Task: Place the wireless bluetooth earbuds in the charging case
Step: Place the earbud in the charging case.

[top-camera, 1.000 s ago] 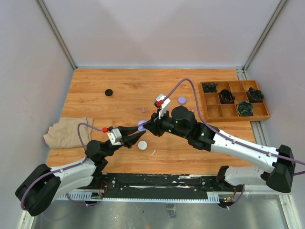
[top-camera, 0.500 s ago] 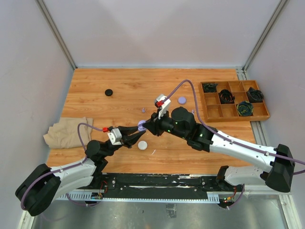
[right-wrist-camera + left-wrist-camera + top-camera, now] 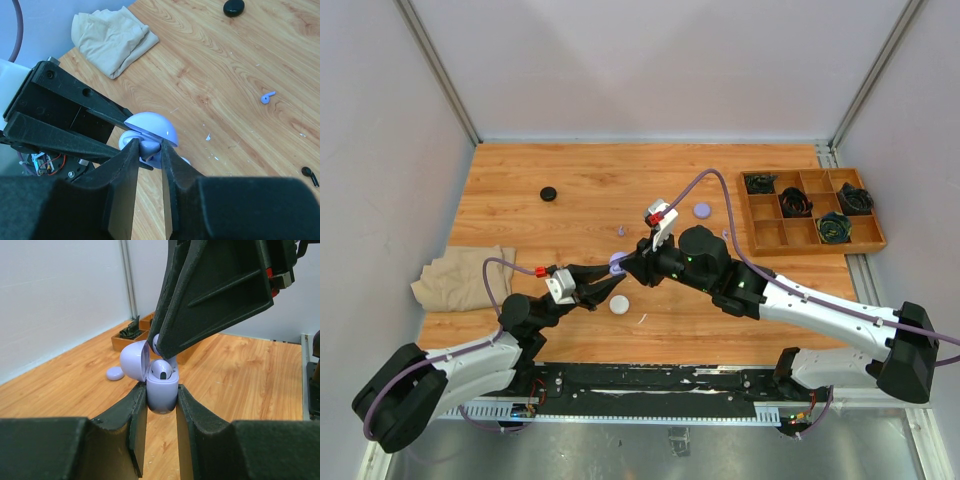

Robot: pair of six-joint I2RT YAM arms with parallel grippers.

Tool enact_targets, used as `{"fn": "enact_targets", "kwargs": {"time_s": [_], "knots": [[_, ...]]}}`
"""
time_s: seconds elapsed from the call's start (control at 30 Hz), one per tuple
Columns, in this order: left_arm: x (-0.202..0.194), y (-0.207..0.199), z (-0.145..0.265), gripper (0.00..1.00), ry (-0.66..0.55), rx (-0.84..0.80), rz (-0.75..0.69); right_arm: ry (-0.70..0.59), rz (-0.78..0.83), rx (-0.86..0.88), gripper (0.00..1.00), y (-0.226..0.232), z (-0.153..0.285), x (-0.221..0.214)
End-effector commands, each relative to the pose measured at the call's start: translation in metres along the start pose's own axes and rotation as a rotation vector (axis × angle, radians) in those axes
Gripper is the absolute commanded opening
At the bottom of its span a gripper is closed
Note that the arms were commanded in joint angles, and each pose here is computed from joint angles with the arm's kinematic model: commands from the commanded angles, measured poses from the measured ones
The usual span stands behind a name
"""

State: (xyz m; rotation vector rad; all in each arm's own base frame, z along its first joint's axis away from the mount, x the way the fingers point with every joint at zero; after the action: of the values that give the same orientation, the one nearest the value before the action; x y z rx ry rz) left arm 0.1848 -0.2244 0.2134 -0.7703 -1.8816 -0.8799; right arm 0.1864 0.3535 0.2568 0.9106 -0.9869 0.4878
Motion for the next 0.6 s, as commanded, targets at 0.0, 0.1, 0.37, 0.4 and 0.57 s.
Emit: {"fn": "enact_targets", "kwargs": {"time_s": [0.0,0.1,0.37,0.4,0.57], "knots": [[0.0,-0.003,0.009,0.0,-0.016,0.008,-0.012,0.0,-0.005,-0.001,0.27,0.003,0.003,-0.002],[0.0,-0.003,0.008,0.0,-0.017,0.007,-0.014,-0.004,-0.007,-0.009,0.32,0.002,0.004,-0.001],[-0.001,-0.003,0.008,0.0,-0.012,0.007,-0.012,-0.029,0.031,-0.048,0.46,-0.005,0.014,0.008],[-0.001,-0.003,0.008,0.0,-0.011,0.006,-0.011,-0.035,0.046,-0.052,0.49,-0.006,0.016,0.01],[-0.002,-0.005,0.007,0.0,-0.008,-0.008,-0.01,-0.037,0.148,-0.029,0.69,-0.011,0.03,0.017]]}}
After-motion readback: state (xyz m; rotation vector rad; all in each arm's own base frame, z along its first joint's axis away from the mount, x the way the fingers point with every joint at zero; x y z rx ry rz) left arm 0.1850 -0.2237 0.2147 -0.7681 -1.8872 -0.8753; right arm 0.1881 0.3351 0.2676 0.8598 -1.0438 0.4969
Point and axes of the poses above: each gripper's point midway between its finger pads, its own z axis back along the fingers, its own y axis along the line the jaws close on, x = y × z, the point moved 1 cm from there along z, back along the fingers, and after that the axes turned 11 degrees about -z, right-handed, at the moved point
